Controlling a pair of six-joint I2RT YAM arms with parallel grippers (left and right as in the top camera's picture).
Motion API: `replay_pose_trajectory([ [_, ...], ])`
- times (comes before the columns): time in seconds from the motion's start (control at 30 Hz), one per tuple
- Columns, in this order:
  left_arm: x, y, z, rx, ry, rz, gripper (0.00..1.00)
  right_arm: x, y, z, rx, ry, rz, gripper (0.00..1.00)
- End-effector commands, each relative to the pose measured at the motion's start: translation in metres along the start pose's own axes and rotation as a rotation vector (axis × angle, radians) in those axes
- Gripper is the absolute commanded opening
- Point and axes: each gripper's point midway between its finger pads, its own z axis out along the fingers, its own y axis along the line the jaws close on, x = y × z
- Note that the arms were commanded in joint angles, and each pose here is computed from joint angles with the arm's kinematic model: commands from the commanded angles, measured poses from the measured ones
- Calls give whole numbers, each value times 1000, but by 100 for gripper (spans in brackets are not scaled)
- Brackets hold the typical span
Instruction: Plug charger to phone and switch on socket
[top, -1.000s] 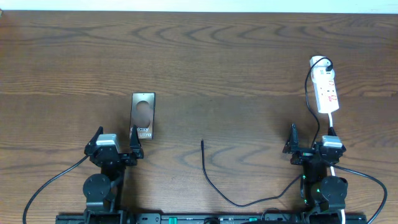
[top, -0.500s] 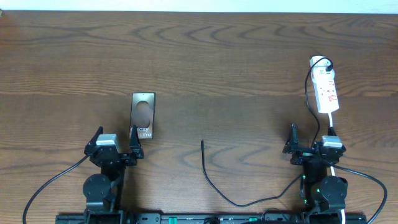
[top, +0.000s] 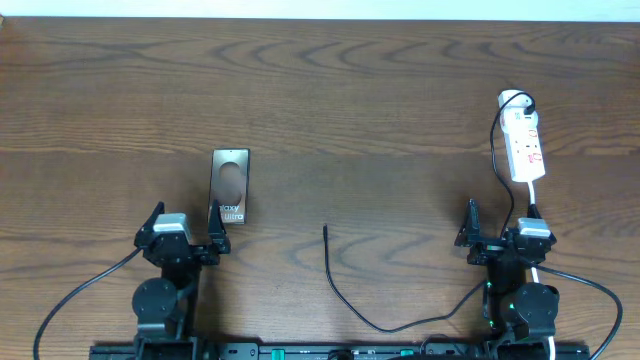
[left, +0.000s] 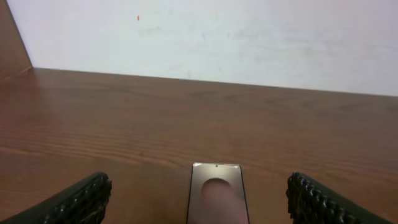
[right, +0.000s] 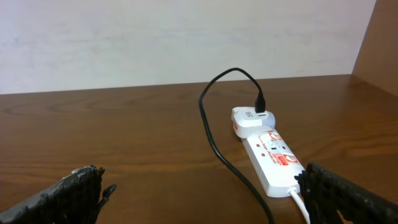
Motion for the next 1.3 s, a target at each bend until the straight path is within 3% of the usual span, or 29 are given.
replay_pose_trajectory([
  [0.0, -34, -2, 0, -4, -14, -4, 91, 0, 0, 0, -1, -2, 13, 99],
  [0.3, -80, -6, 42, -18, 204, 14, 91, 0, 0, 0, -1, -2, 13, 99],
  [0.57, -99, -8, 92, -49, 679, 21, 91, 0, 0, 0, -1, -2, 13, 99],
  [0.8, -76, -6, 107, -68, 985, 24, 91, 0, 0, 0, -1, -2, 13, 99],
  [1.1, -41, -10, 119, -45, 1097, 2, 91, 0, 0, 0, -1, -2, 13, 99],
  [1.13, -40, -10, 119, -44, 1099, 2, 78, 0, 0, 0, -1, -2, 13, 99],
  [1.2, -40, -10, 118, -45, 1100, 2, 32, 0, 0, 0, -1, -2, 13, 99],
  [1.23, -40, -10, 118, -45, 1100, 2, 24, 0, 0, 0, -1, -2, 13, 99],
  [1.27, -40, -10, 119, -45, 1099, 2, 24, 0, 0, 0, -1, -2, 13, 99],
])
